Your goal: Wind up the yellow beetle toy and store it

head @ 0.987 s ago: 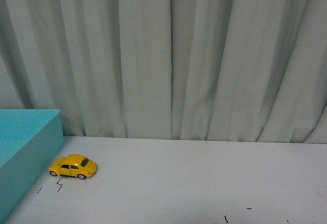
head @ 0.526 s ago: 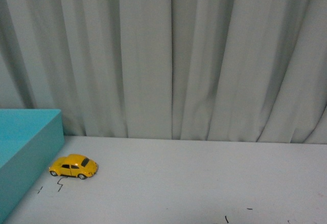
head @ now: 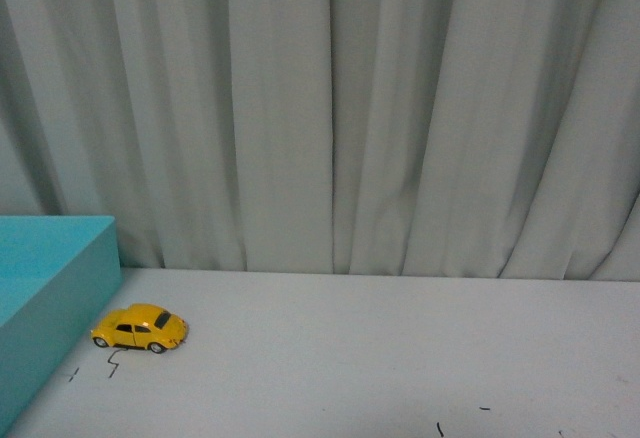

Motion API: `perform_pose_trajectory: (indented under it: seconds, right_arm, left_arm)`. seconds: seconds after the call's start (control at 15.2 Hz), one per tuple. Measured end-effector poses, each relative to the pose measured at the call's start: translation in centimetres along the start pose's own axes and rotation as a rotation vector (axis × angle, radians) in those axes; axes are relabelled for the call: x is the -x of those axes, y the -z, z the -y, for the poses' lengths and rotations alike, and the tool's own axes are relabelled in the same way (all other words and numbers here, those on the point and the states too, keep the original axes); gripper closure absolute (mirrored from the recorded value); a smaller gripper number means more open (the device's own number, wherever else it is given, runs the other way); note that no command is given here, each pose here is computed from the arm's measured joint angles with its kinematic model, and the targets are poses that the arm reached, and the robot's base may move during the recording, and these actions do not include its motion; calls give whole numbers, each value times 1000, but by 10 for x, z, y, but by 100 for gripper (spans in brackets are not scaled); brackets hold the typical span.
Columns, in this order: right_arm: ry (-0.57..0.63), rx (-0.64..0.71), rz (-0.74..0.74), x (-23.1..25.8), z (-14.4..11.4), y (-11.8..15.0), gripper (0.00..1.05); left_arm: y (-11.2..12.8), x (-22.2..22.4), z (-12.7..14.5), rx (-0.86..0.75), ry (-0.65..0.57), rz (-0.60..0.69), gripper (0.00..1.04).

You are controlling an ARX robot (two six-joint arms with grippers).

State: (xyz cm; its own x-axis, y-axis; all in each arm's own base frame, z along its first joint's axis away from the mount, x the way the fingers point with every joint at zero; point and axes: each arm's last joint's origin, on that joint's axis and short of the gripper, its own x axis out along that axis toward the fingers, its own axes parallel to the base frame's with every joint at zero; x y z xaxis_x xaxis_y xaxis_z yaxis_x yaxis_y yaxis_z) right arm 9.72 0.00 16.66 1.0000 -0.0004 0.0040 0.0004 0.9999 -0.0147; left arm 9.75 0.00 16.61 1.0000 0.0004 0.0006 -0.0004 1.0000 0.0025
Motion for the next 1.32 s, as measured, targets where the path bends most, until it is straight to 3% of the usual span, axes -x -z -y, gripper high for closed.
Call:
perform_pose_trajectory:
  seconds: [0.07,0.13,0.33,0.39,0.53,0.59,0.66,0.72,1.05,1.32]
  right_arm:
    - [0,0,0,0,0,0,64]
    - [0,0,0,0,0,0,44]
    - [0,0,0,0,0,0,5]
    - [0,0,0,0,0,0,7]
    - [-2,0,1,0,0,0,7]
    - [0,-1,0,0,0,0,7]
    - [0,0,0,0,0,0,7]
    - [0,-1,0,0,0,0,7]
    - [0,0,0,0,0,0,7]
    - [0,0,0,0,0,0,7]
  left_arm:
    - [0,0,0,0,0,0,7]
    - [0,0,0,0,0,0,7]
    - [0,0,0,0,0,0,7]
    - [0,0,0,1,-1,-2,7]
    - [-13,-4,7,126,-213,-412,7]
    - [-37,-16,7,191,-323,-336,7]
    - [-62,-28,6,220,-344,-242,7]
    - [-75,-42,7,207,-314,-198,7]
    - [-99,-151,-3,-116,-139,-262,7]
    - [-100,-225,0,-393,99,-299,7]
